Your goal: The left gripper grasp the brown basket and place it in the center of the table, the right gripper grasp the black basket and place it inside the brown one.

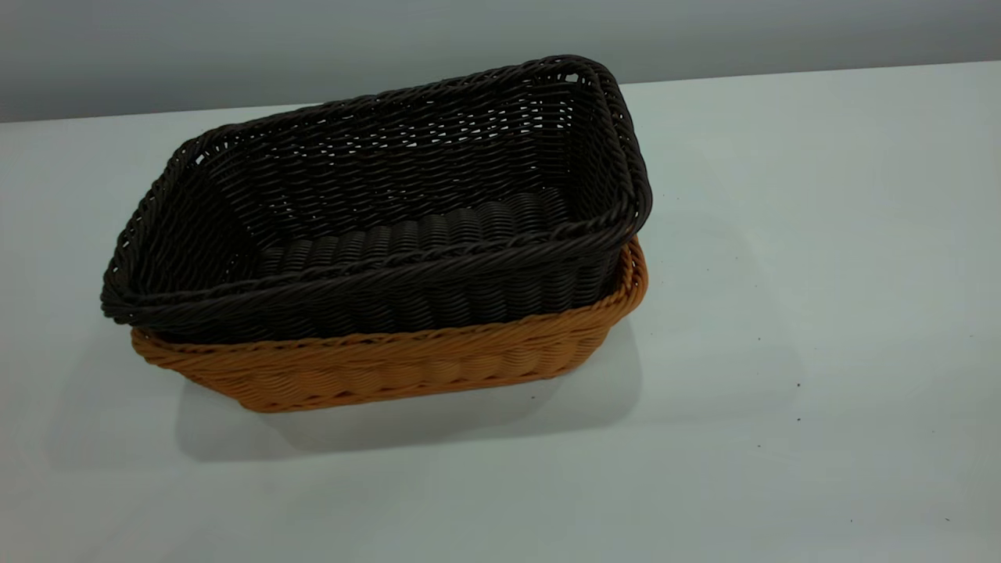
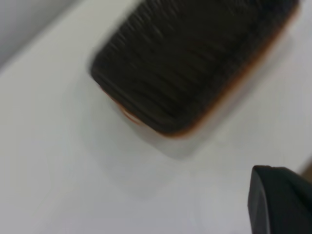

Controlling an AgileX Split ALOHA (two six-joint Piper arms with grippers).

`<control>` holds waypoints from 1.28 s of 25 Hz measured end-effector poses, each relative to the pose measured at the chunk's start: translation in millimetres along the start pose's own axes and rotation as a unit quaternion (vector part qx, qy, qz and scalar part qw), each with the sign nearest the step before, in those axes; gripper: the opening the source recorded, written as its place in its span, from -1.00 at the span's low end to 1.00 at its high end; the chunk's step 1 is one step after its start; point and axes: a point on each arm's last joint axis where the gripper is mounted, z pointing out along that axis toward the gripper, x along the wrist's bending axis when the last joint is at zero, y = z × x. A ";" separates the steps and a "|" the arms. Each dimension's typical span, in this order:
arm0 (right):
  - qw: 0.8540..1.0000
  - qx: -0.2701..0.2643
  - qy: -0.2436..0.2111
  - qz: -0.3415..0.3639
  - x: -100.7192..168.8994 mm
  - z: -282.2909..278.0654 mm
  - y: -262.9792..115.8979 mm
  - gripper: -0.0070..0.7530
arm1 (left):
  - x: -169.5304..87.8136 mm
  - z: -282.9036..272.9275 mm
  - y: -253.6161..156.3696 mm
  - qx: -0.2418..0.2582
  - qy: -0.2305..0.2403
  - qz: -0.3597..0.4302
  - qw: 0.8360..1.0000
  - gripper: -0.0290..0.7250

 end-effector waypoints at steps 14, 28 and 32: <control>1.000 -0.014 -0.004 0.009 -0.8 -0.6 2.7 -0.97 | -43.4 20.2 -69.0 -0.044 -0.089 -0.116 0.988 -0.92; 1.000 -0.013 -0.005 0.008 -0.8 -0.6 2.6 -0.97 | -48.4 16.4 -77.5 -0.090 -0.052 -0.143 0.984 -0.92; 1.000 -0.013 -0.005 0.016 -0.9 -0.3 2.4 -0.97 | -47.2 16.9 -77.7 -0.084 -0.028 -0.172 0.981 -0.92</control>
